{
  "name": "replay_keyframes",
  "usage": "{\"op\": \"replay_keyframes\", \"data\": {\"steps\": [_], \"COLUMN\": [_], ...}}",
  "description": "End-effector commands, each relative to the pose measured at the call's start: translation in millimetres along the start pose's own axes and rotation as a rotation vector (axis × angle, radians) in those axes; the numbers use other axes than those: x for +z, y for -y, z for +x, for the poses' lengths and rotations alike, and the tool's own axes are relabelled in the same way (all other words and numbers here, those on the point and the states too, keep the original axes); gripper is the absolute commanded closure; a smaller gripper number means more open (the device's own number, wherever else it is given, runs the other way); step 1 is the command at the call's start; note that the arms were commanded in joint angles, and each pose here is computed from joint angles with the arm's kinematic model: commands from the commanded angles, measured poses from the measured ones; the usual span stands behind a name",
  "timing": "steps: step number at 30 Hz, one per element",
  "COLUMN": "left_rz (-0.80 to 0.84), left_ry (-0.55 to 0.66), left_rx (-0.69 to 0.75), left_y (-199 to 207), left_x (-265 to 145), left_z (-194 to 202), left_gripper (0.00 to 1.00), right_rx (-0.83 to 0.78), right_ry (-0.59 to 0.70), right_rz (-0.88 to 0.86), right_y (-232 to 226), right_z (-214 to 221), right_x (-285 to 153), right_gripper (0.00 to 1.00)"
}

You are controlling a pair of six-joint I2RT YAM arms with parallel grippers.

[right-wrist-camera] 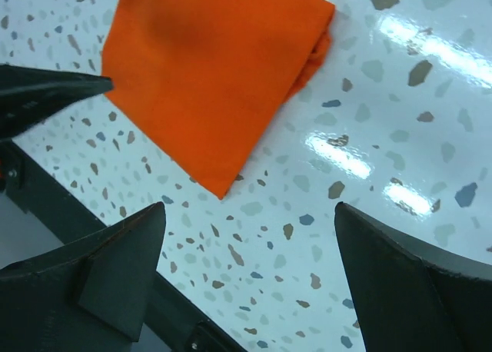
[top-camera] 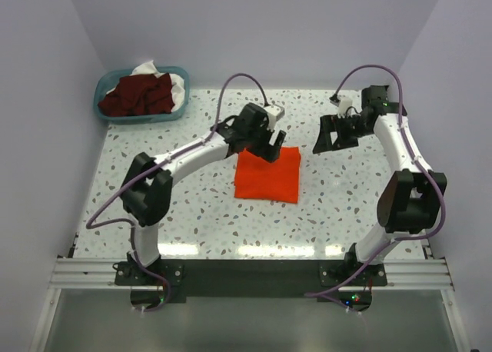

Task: Fold and stack the t-shirts
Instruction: Neatly place the folded tshirt to the corner

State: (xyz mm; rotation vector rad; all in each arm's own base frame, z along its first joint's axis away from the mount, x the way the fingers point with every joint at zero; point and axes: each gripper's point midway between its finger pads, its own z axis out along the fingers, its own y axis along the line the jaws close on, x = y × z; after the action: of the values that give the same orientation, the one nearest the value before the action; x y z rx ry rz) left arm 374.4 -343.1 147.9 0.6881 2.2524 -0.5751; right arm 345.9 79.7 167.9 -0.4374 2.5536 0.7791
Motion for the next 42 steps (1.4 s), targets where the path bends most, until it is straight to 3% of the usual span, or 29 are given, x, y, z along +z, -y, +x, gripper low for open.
{"op": "replay_keyframes", "data": {"steps": [1, 4, 8, 12, 18, 23, 27, 36, 42], "left_rz": [-0.207, -0.266, -0.313, -0.343, -0.407, -0.422, -0.42, -0.414, -0.453], "left_ry": [-0.092, -0.138, -0.296, -0.429, -0.591, -0.663, -0.752, -0.845, -0.867], "left_rx": [-0.036, -0.058, -0.083, -0.097, -0.078, -0.064, -0.079, -0.122, -0.188], "left_y": [-16, -9, -22, -48, -133, -205, -253, -322, -341], "left_x": [26, 45, 78, 81, 27, -37, -95, -202, -234], "left_z": [28, 46, 108, 154, 194, 215, 259, 346, 381], "left_gripper": [0.12, 0.12, 0.12, 0.12, 0.13, 0.12, 0.08, 0.04, 0.06], "right_rx": [-0.005, -0.001, -0.011, -0.017, -0.035, -0.055, -0.05, -0.063, -0.063], "right_ry": [0.035, 0.041, 0.044, 0.035, 0.026, 0.016, 0.007, 0.008, 0.014], "right_rz": [0.102, 0.099, 0.107, 0.112, 0.112, 0.113, 0.102, 0.098, 0.092], "right_y": [12, 10, 10, 11, 13, 17, 18, 17, 18], "right_z": [-10, -8, -6, -5, -5, -4, -5, -11, -16], "right_x": [-14, -14, -15, -16, -15, -12, -9, -12, -10], "right_gripper": [0.05, 0.05, 0.05, 0.04, 0.02, 0.01, 0.01, 0.01, 0.01]}}
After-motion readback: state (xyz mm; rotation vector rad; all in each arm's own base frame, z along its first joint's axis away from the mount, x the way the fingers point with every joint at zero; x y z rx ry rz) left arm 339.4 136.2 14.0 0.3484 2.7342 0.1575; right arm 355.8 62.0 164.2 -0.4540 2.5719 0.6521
